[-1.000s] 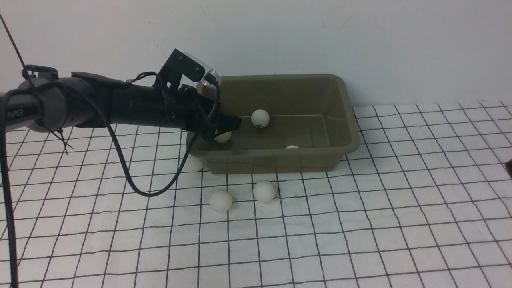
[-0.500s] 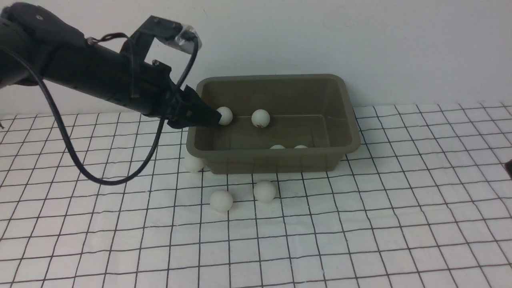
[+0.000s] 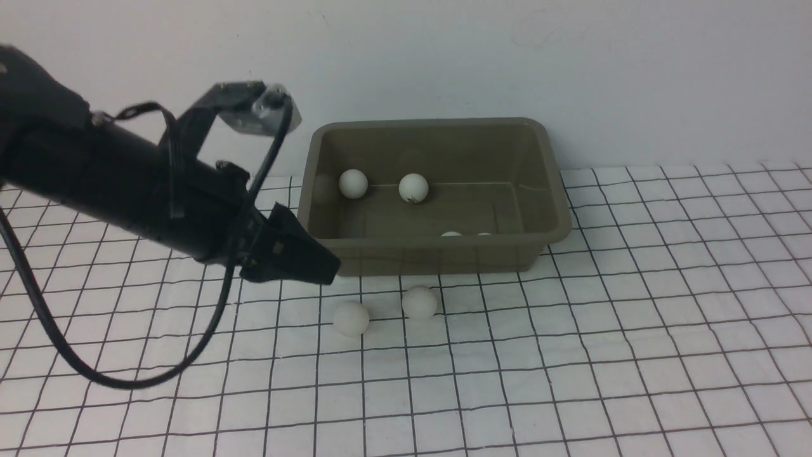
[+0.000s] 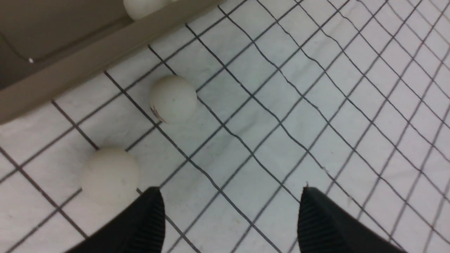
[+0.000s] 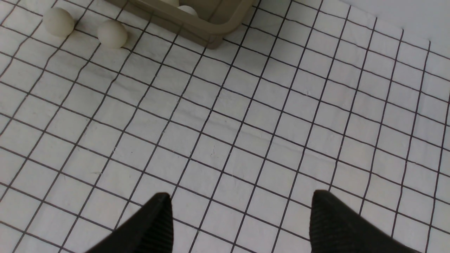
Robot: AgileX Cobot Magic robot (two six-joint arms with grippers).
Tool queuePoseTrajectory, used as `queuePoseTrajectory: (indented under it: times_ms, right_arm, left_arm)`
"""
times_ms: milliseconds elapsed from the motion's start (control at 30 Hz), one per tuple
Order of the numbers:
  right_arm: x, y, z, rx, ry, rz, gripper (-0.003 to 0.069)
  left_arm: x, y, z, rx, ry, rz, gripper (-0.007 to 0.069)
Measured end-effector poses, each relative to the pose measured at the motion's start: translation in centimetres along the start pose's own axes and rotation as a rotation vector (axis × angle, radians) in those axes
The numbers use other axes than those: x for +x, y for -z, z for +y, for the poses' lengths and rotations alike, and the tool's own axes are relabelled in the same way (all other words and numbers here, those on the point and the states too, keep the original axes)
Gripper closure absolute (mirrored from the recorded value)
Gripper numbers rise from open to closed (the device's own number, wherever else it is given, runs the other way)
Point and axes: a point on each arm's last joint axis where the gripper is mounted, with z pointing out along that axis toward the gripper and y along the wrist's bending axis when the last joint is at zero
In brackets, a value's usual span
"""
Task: Put the table tennis balls into the box on the white checkered tablecloth.
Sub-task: 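Reach for and grasp a ping pong ball on the table beside the basket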
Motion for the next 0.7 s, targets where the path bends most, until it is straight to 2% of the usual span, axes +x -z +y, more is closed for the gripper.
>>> queuePoseTrajectory:
  times_ms: [100, 467, 700]
  right_arm:
    - [0.0, 0.0, 0.0, -0.001, 0.001, 0.000, 0.0185]
    - [0.0, 0.0, 0.0, -0.004, 0.001, -0.001, 0.0186]
    - [0.0, 0.0, 0.1, -0.006, 0.000, -0.002, 0.0186]
  left_arm:
    - [0.1, -1.7, -0.1, -0.049, -0.024, -0.002, 0.0168]
    - [1.8, -6.0, 2.5, -0.235, 0.057, 0.038, 0.0168]
    - [3.2, -7.8, 3.9, -0.275, 0.088, 0.085, 0.0168]
